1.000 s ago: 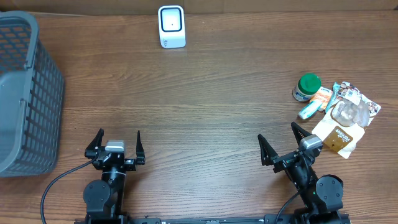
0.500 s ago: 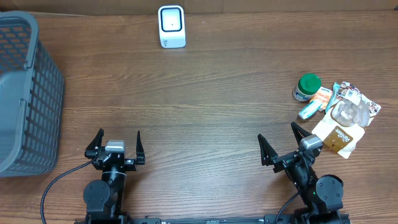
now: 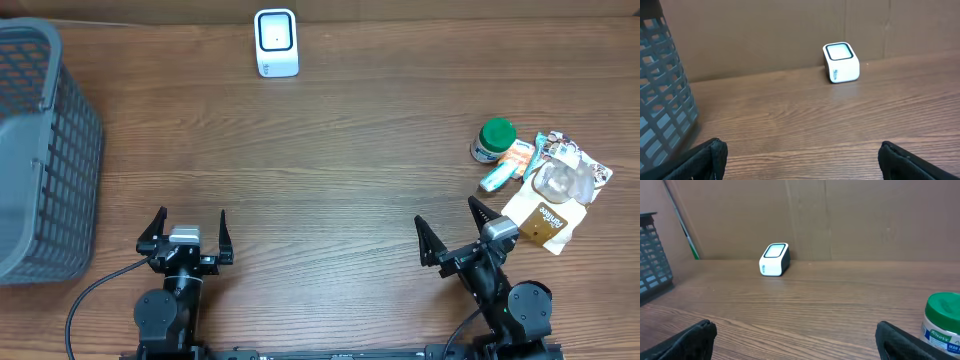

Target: Scan the item barcode

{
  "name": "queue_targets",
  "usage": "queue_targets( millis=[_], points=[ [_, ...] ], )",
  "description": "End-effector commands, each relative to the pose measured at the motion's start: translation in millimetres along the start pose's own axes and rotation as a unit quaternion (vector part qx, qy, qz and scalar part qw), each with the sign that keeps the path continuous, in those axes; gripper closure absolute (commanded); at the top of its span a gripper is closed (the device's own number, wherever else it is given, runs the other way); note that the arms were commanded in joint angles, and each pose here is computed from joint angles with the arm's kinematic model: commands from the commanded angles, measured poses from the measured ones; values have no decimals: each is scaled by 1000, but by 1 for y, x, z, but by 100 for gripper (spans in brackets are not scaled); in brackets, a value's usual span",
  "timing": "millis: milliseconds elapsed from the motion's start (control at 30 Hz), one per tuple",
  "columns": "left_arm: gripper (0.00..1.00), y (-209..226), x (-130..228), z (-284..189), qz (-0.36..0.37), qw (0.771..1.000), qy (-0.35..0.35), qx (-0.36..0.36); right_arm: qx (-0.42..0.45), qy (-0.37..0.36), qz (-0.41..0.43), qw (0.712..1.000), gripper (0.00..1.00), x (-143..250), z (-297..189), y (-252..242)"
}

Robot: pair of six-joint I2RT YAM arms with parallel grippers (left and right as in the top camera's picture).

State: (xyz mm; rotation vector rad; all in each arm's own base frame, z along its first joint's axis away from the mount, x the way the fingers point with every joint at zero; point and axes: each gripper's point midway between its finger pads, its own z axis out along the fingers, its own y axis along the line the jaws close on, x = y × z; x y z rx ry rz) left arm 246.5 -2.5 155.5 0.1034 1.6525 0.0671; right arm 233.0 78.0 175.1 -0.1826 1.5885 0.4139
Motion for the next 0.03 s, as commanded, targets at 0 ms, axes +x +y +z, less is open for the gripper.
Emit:
queue_targets(
  millis=[0],
  points=[
    [1, -1, -1, 0, 11, 1000, -5, 5, 1, -3, 3, 1000, 0, 2, 0, 0]
  ],
)
